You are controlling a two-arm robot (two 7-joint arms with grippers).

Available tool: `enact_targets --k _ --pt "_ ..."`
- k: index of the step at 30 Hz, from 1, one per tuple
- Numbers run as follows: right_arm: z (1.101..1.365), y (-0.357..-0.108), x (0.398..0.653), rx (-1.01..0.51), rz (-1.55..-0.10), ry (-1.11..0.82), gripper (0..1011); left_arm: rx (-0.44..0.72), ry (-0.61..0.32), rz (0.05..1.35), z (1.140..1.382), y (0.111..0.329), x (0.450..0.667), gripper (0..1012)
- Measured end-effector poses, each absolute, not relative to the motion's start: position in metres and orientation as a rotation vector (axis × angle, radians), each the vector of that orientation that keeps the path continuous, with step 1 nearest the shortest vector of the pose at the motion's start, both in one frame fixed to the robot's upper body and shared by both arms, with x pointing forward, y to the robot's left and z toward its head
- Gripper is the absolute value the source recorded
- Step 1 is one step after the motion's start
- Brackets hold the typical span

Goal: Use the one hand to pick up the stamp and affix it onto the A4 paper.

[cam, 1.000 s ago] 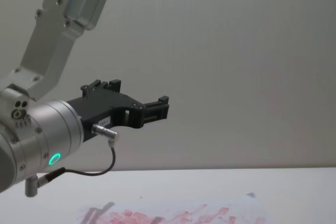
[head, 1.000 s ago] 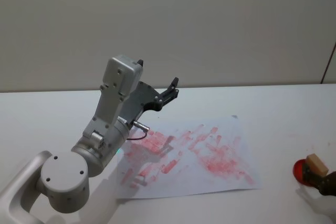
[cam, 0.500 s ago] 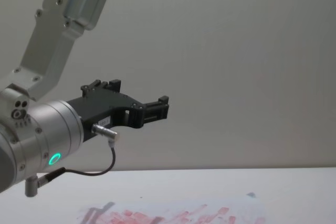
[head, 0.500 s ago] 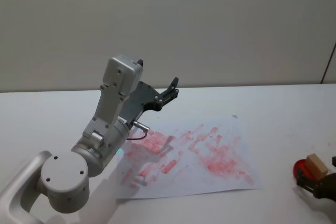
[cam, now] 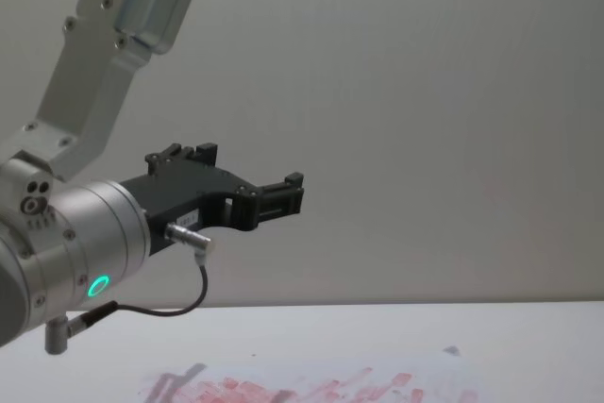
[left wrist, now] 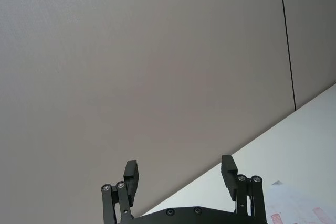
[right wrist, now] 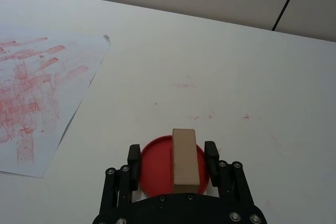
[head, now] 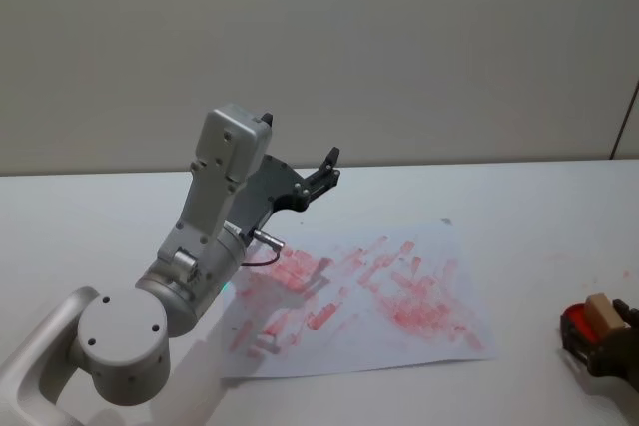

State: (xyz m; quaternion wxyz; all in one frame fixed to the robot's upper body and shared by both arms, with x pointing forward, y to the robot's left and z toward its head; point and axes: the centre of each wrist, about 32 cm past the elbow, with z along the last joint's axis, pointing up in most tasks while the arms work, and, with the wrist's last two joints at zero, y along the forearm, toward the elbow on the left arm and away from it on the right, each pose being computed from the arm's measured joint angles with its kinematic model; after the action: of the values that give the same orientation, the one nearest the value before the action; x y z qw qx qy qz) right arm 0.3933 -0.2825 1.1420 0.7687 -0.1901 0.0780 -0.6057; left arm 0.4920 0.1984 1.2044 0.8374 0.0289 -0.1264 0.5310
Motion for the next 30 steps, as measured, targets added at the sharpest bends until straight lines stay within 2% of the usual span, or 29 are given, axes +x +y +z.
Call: enact_targets --k 4,6,7,9,10,13,17,30 --pt "1.1414 -0.2822 0.3945 -0.415 -1.311 0.17 648 0.061 -0.268 1.124 1.2044 0.1984 0.492 1001" --pt "1.1413 -0.2821 0.3948 -0.416 -1.31 0.17 617 0.061 -0.268 1.124 1.2044 0.1984 0.492 1001" --pt "1.1411 -0.282 0.3951 -0.417 -1.31 0.17 551 0.061 -0.268 1.124 1.2044 0.1984 0.492 1001" --pt "1.141 -0.282 0.3954 -0.418 -1.309 0.17 510 0.061 -0.268 1.124 1.2044 0.1984 0.492 1001" --pt "1.1409 -0.2819 0.3956 -0.418 -1.309 0.17 446 0.061 -0.268 1.124 1.2044 0.1984 0.492 1001" --pt "1.1408 -0.2819 0.3959 -0.419 -1.308 0.17 390 0.061 -0.268 1.124 1.2044 0.1984 0.492 1001" --pt "1.1404 -0.2818 0.3963 -0.421 -1.307 0.171 234 0.061 -0.268 1.124 1.2044 0.1984 0.492 1001" --pt "1.1416 -0.2816 0.3981 -0.411 -1.303 0.154 221 0.061 -0.268 1.124 1.2044 0.1984 0.492 1001"
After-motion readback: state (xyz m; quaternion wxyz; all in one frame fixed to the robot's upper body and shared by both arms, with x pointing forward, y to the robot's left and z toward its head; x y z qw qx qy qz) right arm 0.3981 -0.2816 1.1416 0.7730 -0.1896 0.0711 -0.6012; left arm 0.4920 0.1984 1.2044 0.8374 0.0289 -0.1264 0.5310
